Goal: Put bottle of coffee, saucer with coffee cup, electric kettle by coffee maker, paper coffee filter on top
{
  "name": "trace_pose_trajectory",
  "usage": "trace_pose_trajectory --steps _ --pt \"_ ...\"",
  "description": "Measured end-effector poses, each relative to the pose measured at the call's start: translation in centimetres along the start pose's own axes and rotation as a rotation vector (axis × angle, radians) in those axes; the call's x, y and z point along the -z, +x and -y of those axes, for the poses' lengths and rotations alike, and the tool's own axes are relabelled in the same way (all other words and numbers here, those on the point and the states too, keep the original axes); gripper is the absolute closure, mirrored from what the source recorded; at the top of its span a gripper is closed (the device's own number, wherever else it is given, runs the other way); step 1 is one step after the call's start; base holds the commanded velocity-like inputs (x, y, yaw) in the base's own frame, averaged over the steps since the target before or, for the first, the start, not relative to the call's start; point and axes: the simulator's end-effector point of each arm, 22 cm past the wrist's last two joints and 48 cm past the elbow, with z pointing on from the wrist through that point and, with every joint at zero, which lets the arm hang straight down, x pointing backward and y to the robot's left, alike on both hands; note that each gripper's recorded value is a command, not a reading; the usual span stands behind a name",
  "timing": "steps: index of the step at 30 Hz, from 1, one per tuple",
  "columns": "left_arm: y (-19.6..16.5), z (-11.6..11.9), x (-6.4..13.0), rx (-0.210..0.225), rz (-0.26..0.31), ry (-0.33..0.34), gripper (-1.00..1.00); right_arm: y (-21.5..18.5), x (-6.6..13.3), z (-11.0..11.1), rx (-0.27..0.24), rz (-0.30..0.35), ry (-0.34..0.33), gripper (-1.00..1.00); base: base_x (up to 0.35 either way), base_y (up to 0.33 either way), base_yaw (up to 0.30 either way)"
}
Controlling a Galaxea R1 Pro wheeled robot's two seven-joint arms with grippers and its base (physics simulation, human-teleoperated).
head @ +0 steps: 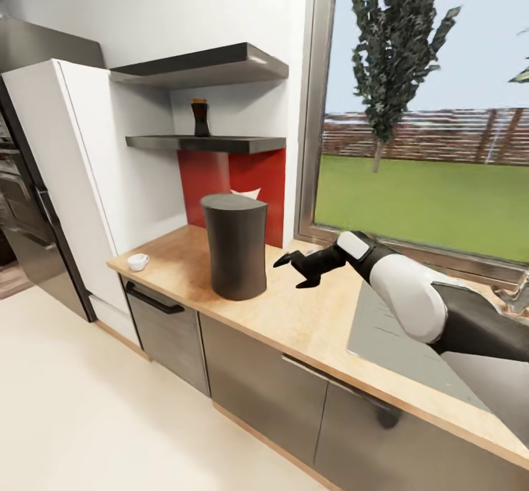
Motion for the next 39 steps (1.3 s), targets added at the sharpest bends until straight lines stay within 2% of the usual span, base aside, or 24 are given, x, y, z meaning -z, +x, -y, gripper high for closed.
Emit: trace_pose_trajectory --steps 2,3,7,10,14,19,23,24,25,26,30,32,33,34,35,37,39 --pt "-0.5 0.0 0.0 0.002 0.011 0.001 -1.0 1.6 -1.4 0.1 -0.005 -0.03 -0.003 -1.0 -0.322 0.0 0.0" --pt "-1.9 0.1 0.1 0.005 0.038 0.003 -1.0 3.8 -3.2 0.2 -0.009 -0.069 -0.006 -1.0 -0.317 0.0 0.0" --pt "-3.2 0.3 0.3 0.009 0.066 0.008 -1.0 7.0 -5.5 1.3 -0.026 -0.124 0.001 -1.0 -0.294 0.0 0.0" --pt "-3.9 0.4 0.4 0.01 0.081 0.01 -1.0 10.0 -7.3 2.8 -0.011 -0.175 0.04 -1.0 -0.217 0.0 0.0" --pt "-4.1 0.4 0.4 0.011 0.085 0.01 -1.0 12.5 -8.6 4.3 0.005 -0.219 0.075 -1.0 -0.061 0.0 0.0" --pt "-4.1 0.3 0.4 0.011 0.086 0.009 -1.0 15.3 -9.7 6.6 -0.024 -0.261 0.095 -1.0 -0.006 0.0 0.0" --pt "-4.2 0.4 0.4 0.011 0.087 0.01 -1.0 20.1 -11.0 11.3 -0.031 -0.335 0.17 -1.0 0.0 0.0 0.0" --pt "-4.2 0.4 0.4 0.011 0.087 0.011 -1.0 20.7 -11.1 11.8 -0.033 -0.344 0.178 -1.0 0.0 0.0 0.0" --pt "-4.2 0.5 0.5 0.011 0.088 0.011 -1.0 23.0 -11.4 14.2 -0.022 -0.381 0.223 -1.0 0.0 0.0 0.0" --pt "-4.2 0.5 0.4 0.011 0.087 0.012 -1.0 24.7 -11.7 15.6 -0.025 -0.407 0.244 -1.0 0.0 0.0 0.0" --pt "-4.2 0.8 0.5 0.01 0.088 0.016 -1.0 29.6 -12.1 19.2 -0.034 -0.472 0.297 -1.0 0.0 0.0 0.0" --pt "-4.2 0.9 0.5 0.009 0.088 0.017 -1.0 32.5 -12.4 22.2 -0.01 -0.491 0.347 -1.0 0.0 0.0 0.0" --pt "-4.2 0.9 0.5 0.008 0.089 0.018 -1.0 35.0 -12.8 25.2 0.034 -0.479 0.396 -1.0 0.0 0.0 0.0" --pt "-4.1 1.0 0.5 0.006 0.088 0.019 -1.0 39.0 -13.2 29.2 0.101 -0.469 0.451 -1.0 0.0 0.0 0.0" --pt "-4.1 1.0 0.5 0.005 0.088 0.019 -1.0 39.5 -13.3 29.9 0.123 -0.456 0.46 -1.0 0.0 0.0 0.0" --pt "-4.1 1.1 0.5 0.001 0.088 0.02 -1.0 44.4 -13.8 33.6 0.229 -0.41 0.488 -1.0 0.0 0.0 0.0" --pt "-4.0 1.1 0.5 -0.002 0.088 0.019 -1.0 46.3 -13.6 35.6 0.271 -0.359 0.493 -1.0 0.0 0.0 0.0"
